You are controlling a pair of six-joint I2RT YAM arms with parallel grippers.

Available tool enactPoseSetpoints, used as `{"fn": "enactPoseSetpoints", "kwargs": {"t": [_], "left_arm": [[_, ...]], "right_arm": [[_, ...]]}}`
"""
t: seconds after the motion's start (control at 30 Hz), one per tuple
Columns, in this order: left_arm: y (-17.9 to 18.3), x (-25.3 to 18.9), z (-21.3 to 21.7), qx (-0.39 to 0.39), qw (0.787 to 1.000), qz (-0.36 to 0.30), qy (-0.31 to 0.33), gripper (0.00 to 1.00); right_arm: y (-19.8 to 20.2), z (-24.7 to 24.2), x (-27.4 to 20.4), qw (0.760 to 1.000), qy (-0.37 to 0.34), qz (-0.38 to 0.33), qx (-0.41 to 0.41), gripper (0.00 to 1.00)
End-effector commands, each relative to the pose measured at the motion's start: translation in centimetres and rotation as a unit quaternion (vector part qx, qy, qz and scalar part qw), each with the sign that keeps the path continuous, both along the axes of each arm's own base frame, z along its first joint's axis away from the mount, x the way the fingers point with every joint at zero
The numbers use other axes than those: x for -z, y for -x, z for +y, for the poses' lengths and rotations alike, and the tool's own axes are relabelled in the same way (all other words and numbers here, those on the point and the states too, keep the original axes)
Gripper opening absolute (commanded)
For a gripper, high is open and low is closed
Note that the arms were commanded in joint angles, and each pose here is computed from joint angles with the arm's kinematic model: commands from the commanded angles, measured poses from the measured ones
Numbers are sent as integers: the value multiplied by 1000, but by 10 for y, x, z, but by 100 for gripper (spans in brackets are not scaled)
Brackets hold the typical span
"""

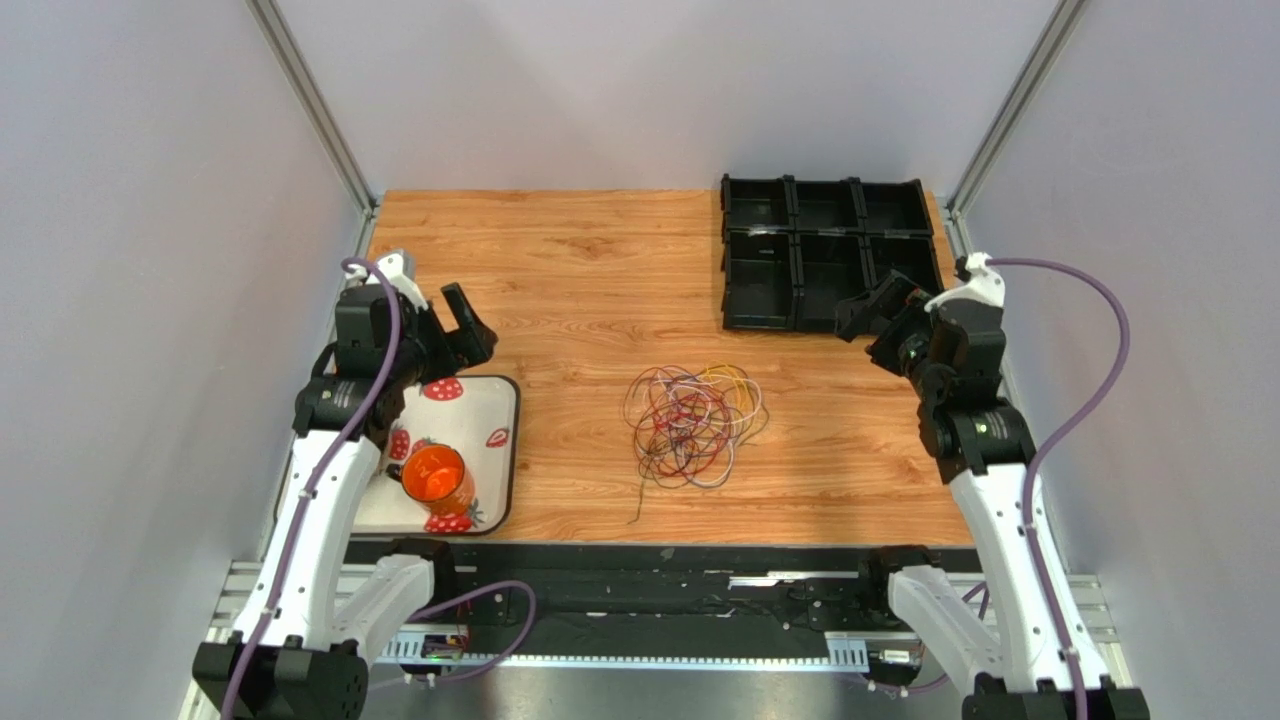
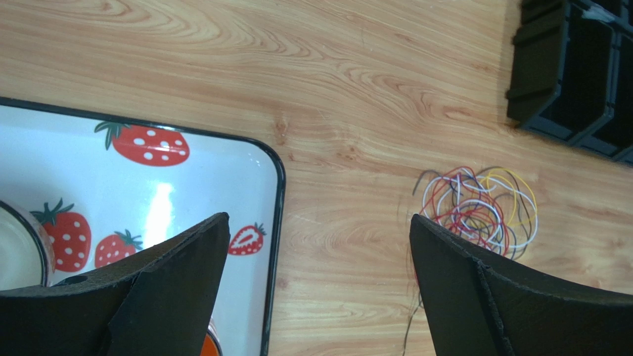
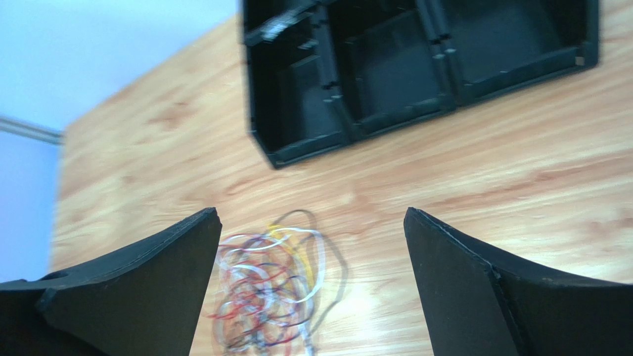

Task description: Untangle the cables

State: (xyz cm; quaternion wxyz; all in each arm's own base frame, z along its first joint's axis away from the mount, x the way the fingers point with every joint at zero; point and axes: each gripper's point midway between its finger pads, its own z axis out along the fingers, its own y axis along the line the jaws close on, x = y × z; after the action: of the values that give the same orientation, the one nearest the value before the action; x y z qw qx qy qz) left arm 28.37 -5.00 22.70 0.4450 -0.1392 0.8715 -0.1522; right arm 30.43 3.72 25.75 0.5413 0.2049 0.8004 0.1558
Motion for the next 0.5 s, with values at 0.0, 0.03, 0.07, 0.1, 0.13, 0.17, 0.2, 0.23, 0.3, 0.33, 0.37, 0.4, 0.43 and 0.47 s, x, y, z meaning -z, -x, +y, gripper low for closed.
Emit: {"fn": "enactPoseSetpoints", "kwargs": {"t": [0.0,0.03,0.07,0.1,0.13,0.17,0.2,0.23,0.3,0.33,0.37,0.4,0.43,0.47], "left_arm": [[19,-27,-10,41,998,-41,-1,99],[21,-22,-11,45,998,-36,1,99],[21,-18,-13,54,998,-35,1,99],[19,-10,-16,64,997,-33,2,99],[19,-8,-20,73,997,-34,10,99],[18,-5,-21,76,997,-22,13,99],[17,-12,-23,82,996,-29,13,99],[17,-13,-26,87,996,-30,19,99],[17,-11,-24,79,996,-33,18,99],[16,-9,-20,65,997,-31,19,99],[16,-7,-21,64,997,-30,23,99],[17,-6,-24,67,997,-29,33,99],[17,-7,-34,80,995,-28,59,99],[10,-12,-39,84,992,-44,77,99]], "right_arm": [[19,27,-31,995,-68,-49,-54,100],[25,26,-17,995,-72,-43,-51,100],[26,24,-8,992,-121,-35,-16,100],[29,21,1,985,-170,-26,19,100],[38,35,8,976,-217,-22,-2,100],[36,50,15,969,-237,-50,-52,100],[42,68,17,957,-264,-65,-104,100],[51,84,14,940,-292,-80,-157,100],[53,79,29,943,-303,-51,-127,99],[50,72,34,955,-274,-41,-110,96],[51,69,29,963,-248,-18,-105,94],[50,64,33,973,-204,-7,-108,93],[47,56,32,979,-181,2,-90,92],[52,53,41,982,-166,36,-82,91]]}}
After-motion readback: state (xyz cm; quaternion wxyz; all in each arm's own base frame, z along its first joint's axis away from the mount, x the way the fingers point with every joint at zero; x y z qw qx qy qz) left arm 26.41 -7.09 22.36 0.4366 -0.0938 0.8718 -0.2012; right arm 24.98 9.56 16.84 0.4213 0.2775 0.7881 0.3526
